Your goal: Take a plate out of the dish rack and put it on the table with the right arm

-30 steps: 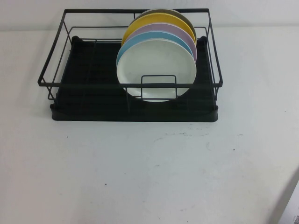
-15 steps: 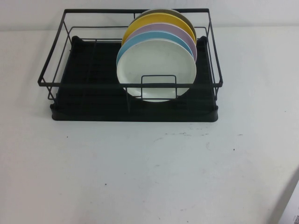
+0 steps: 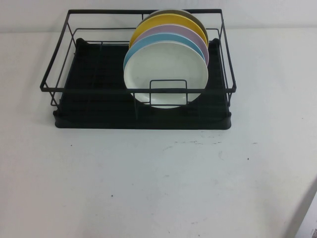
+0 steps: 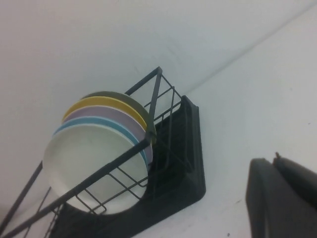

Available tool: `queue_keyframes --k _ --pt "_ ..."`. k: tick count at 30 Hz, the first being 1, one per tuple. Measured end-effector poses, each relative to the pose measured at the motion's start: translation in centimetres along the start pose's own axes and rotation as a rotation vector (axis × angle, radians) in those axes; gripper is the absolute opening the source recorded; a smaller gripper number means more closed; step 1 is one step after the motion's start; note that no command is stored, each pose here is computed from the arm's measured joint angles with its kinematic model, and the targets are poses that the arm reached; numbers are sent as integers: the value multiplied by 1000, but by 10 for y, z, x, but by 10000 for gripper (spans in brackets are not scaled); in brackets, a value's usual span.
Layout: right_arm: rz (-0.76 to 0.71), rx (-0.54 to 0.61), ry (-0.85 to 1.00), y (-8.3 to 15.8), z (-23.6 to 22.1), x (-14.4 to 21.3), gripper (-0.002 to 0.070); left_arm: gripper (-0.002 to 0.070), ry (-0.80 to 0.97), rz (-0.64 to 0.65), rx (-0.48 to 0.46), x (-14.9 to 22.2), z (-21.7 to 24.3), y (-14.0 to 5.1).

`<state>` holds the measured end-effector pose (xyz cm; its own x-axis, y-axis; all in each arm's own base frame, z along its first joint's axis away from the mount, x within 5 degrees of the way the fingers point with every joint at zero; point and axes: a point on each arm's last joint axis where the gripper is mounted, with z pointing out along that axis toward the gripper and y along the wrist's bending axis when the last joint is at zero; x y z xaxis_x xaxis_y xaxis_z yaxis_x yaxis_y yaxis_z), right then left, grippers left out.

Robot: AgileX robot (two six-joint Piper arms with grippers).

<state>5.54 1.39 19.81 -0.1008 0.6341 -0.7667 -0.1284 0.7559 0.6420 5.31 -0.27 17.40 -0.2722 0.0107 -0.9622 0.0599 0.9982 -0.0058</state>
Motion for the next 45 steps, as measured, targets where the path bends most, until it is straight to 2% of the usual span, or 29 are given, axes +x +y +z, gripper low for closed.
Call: queue_keyframes --k 6,11,15,23,30,36,40,42,45 --pt "67 -19 -2 5 0 -4 -18 -4 0 0 0 0 0 0" --pt "-88 -43 140 39 17 -33 -18 -4 0 0 0 0 0 0" --pt "-268 -42 319 60 54 -55 -18 -4 0 0 0 0 0 0" --pt "-426 -110 604 79 167 -77 -18 -4 0 0 0 0 0 0" --pt "-548 -229 706 108 262 -45 -18 -4 0 0 0 0 0 0" --pt "-709 -324 740 131 311 -19 -18 -4 0 0 0 0 0 0" --pt "-768 -359 717 140 332 -17 -15 -4 0 0 0 0 0 0" --pt "-810 -380 693 145 340 -19 3 -4 0 0 0 0 0 0" --pt "-875 -410 660 149 351 -21 76 -4 0 0 0 0 0 0"
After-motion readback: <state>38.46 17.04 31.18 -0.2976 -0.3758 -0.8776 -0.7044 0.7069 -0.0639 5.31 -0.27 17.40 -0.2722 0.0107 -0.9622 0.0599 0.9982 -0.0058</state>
